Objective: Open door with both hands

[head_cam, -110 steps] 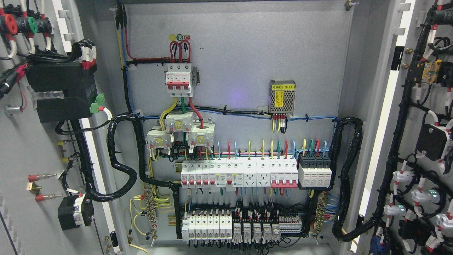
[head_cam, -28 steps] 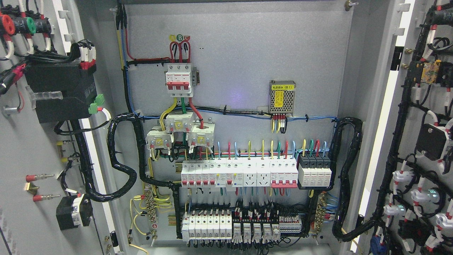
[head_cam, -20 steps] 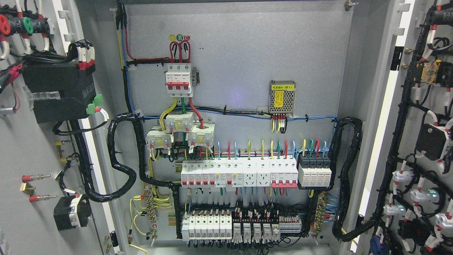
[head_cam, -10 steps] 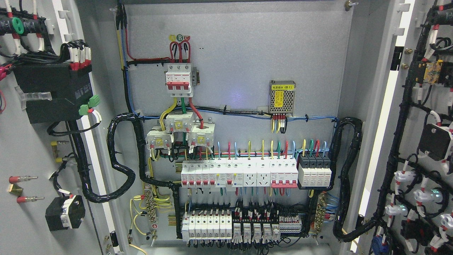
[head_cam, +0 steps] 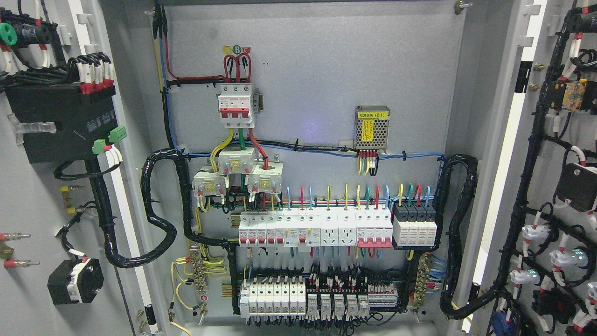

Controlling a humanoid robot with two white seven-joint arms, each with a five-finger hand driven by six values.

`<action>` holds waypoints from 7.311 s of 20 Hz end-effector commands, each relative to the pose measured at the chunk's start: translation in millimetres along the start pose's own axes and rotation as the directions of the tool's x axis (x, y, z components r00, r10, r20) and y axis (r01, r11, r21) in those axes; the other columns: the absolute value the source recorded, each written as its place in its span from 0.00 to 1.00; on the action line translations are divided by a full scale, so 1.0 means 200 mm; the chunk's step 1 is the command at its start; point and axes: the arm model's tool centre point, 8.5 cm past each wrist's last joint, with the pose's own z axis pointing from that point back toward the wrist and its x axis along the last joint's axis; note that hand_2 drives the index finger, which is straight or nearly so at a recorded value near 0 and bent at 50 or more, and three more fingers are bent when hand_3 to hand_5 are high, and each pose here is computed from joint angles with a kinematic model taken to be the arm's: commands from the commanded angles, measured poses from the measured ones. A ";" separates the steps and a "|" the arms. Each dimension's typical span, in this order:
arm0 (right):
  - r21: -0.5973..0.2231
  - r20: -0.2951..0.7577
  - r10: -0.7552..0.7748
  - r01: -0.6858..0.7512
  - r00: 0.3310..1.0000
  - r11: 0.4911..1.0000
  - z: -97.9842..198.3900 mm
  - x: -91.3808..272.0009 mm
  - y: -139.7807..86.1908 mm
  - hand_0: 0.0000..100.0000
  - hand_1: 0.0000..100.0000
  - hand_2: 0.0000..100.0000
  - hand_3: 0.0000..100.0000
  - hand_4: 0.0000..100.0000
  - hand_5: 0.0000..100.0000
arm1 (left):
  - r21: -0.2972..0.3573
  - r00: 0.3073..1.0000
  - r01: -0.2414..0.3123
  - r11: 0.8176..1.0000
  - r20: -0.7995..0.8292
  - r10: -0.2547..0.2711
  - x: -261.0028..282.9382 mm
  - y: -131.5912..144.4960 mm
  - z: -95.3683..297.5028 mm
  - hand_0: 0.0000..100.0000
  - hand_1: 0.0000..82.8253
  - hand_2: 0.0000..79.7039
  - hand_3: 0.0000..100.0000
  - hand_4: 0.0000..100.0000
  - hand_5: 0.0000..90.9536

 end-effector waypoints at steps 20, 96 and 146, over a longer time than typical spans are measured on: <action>-0.043 0.083 0.117 -0.113 0.990 0.993 0.04 0.08 -0.22 0.00 0.00 0.00 0.00 0.00 0.00 | 0.129 0.991 0.130 0.983 0.014 -0.133 0.11 0.42 0.06 0.00 0.00 0.00 0.00 0.04 0.00; -0.095 0.180 0.080 -0.064 0.980 0.993 0.06 0.18 -0.52 0.00 0.00 0.00 0.00 0.00 0.00 | 0.342 0.914 0.182 0.922 -0.405 -0.031 -0.30 1.16 -0.07 0.00 0.00 0.00 0.00 0.04 0.00; 0.105 0.212 -0.003 -0.020 0.977 0.994 -0.07 0.10 -0.30 0.00 0.00 0.00 0.00 0.00 0.00 | 0.083 0.917 -0.044 0.996 -0.392 0.074 -0.29 0.54 -0.12 0.00 0.00 0.00 0.00 0.04 0.00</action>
